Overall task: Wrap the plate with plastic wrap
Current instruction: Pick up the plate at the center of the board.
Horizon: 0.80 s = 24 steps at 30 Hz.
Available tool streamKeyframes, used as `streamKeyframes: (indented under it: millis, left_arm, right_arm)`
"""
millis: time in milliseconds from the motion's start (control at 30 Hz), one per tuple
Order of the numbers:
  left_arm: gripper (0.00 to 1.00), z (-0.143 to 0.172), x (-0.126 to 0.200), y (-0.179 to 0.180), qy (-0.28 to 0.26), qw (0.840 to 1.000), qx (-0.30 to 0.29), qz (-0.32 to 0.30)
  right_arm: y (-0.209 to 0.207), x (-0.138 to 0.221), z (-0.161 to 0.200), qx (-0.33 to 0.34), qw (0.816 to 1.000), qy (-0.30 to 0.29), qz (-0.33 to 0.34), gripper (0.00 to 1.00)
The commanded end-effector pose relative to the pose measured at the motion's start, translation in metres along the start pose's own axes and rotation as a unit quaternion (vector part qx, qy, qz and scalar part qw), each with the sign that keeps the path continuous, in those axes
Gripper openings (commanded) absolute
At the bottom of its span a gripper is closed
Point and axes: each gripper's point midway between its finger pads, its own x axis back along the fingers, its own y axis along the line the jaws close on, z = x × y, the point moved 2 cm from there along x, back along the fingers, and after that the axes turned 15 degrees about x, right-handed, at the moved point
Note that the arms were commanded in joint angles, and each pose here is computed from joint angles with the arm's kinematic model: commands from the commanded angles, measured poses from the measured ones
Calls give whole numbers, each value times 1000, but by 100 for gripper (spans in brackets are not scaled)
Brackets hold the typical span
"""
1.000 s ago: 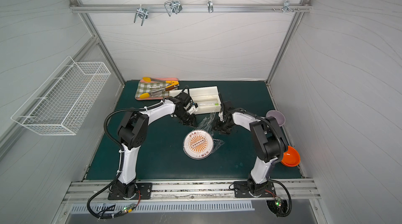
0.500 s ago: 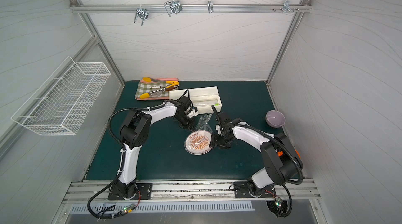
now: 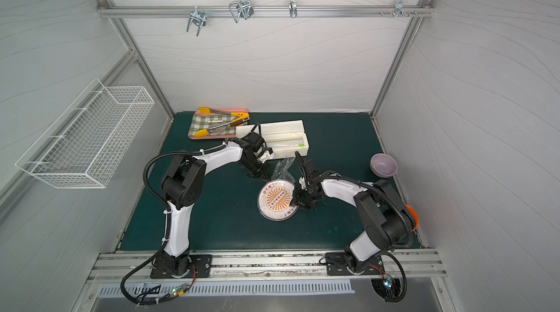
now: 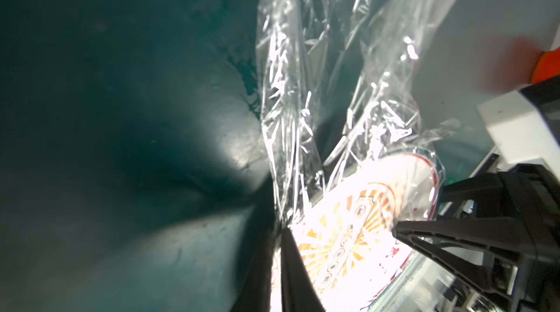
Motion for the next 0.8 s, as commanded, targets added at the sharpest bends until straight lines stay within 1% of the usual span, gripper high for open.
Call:
streamKeyframes:
  millis: [0, 33, 100, 167, 267, 367, 467, 600, 767]
  left_arm:
    - [10, -4, 7, 4, -18, 1000, 8, 1]
    - [9, -6, 10, 5, -22, 1000, 14, 5]
    - [7, -8, 15, 7, -28, 999, 24, 11]
    - [7, -8, 19, 9, -30, 999, 29, 11]
    - [6, -8, 26, 15, -38, 998, 41, 12]
    - [5, -11, 39, 26, -54, 996, 63, 19]
    - [5, -13, 49, 31, -65, 995, 74, 27]
    - [6, -9, 43, 35, -56, 995, 82, 28]
    - [7, -3, 39, 44, -44, 995, 90, 14]
  right_arm:
    - [-2, -8, -4, 0, 999, -36, -31, 17]
    - [-3, -8, -4, 1, 998, -47, -45, 14]
    - [-4, -6, -5, -5, 995, -68, -73, 11]
    - [0, -2, -8, 6, 992, -83, -93, 8]
    - [5, 7, -12, 24, 989, -98, -108, 0]
    - [4, 15, -15, 19, 985, -104, -133, 0]
    - [6, 17, -13, 23, 982, -94, -162, 0]
    - [20, 21, -12, 41, 974, -86, -206, 0]
    - [41, 39, -14, 74, 960, -97, -251, 0]
